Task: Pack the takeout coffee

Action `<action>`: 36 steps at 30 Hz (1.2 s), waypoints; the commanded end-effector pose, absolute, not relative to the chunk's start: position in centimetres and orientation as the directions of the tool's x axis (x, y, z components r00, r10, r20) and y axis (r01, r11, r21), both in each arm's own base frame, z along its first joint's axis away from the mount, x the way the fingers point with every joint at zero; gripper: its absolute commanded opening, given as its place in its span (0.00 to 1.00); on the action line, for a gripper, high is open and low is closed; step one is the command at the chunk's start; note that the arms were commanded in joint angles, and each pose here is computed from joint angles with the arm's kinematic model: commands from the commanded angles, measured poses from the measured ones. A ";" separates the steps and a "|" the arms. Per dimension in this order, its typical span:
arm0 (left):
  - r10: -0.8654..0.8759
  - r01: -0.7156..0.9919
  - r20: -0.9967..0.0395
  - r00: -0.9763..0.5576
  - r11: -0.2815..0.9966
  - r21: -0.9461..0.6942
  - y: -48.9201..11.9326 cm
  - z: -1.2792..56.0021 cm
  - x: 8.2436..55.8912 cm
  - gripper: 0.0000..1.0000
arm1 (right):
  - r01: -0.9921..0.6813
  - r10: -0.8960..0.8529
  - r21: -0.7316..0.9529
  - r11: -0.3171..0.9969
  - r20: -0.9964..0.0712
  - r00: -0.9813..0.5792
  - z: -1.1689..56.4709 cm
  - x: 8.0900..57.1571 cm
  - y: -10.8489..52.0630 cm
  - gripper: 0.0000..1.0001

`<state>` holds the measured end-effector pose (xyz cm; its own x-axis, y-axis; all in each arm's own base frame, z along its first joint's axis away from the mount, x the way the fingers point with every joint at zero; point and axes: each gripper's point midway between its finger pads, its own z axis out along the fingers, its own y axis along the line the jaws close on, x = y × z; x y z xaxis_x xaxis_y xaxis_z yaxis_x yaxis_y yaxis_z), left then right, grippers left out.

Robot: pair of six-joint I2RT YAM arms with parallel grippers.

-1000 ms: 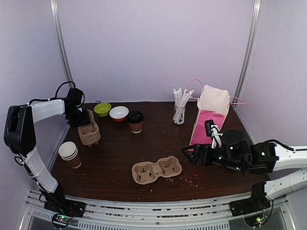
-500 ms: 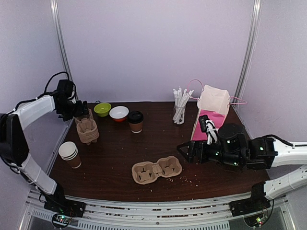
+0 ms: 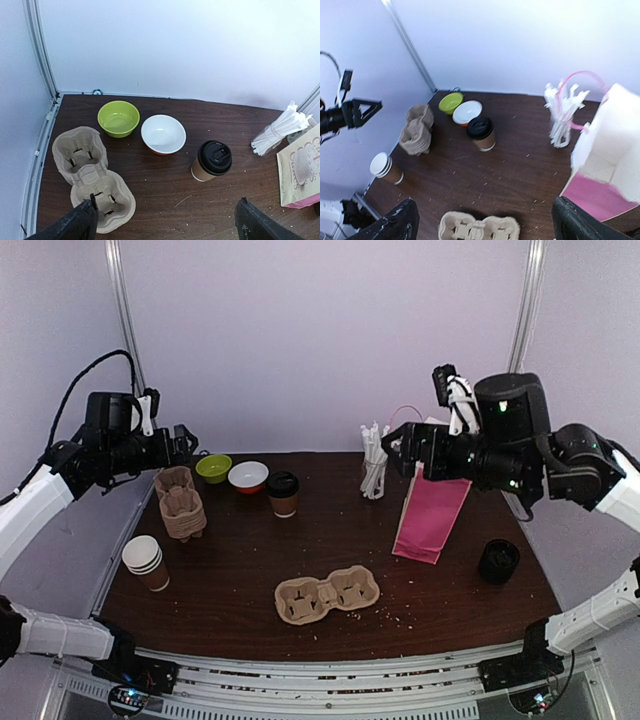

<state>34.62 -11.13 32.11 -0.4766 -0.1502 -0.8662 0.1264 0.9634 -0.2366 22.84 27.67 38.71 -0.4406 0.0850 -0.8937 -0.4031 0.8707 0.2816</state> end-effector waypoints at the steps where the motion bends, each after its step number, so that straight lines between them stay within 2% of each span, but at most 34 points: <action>1: -0.147 0.094 -0.932 -0.332 0.978 -0.187 -10.0 34.6 36.3 0.98 | -0.167 0.028 0.101 0.981 -0.919 -0.392 40.9 26.1 20.8 0.94; 4: -0.184 0.140 -0.944 -0.274 0.963 -0.229 -11.0 36.3 37.2 0.98 | -0.047 0.101 0.128 0.991 -0.917 -0.387 42.5 28.1 17.2 0.93; 9: -0.221 0.275 -0.937 -0.271 0.915 -0.295 -14.3 36.8 38.9 0.98 | 0.089 0.175 0.151 0.985 -0.860 -0.479 39.7 31.4 12.5 0.90; 17: -0.199 0.303 -0.898 -0.394 0.894 -0.330 -16.1 30.3 39.8 0.98 | 0.225 0.268 0.169 0.960 -0.789 -0.553 35.2 37.2 7.7 0.84; 23: -0.191 0.294 -0.886 -0.423 0.896 -0.333 -16.1 28.5 39.5 0.98 | 0.285 0.326 0.188 0.940 -0.739 -0.590 31.9 41.6 5.7 0.81; 31: -0.197 0.299 -0.879 -0.433 0.889 -0.346 -16.2 28.5 39.3 0.95 | 0.291 0.313 0.151 0.945 -0.682 -0.661 28.3 44.1 5.3 0.66; 36: -0.199 0.302 -0.880 -0.431 0.887 -0.349 -16.2 28.5 39.1 0.93 | 0.271 0.292 0.137 0.953 -0.656 -0.696 27.0 44.2 5.6 0.51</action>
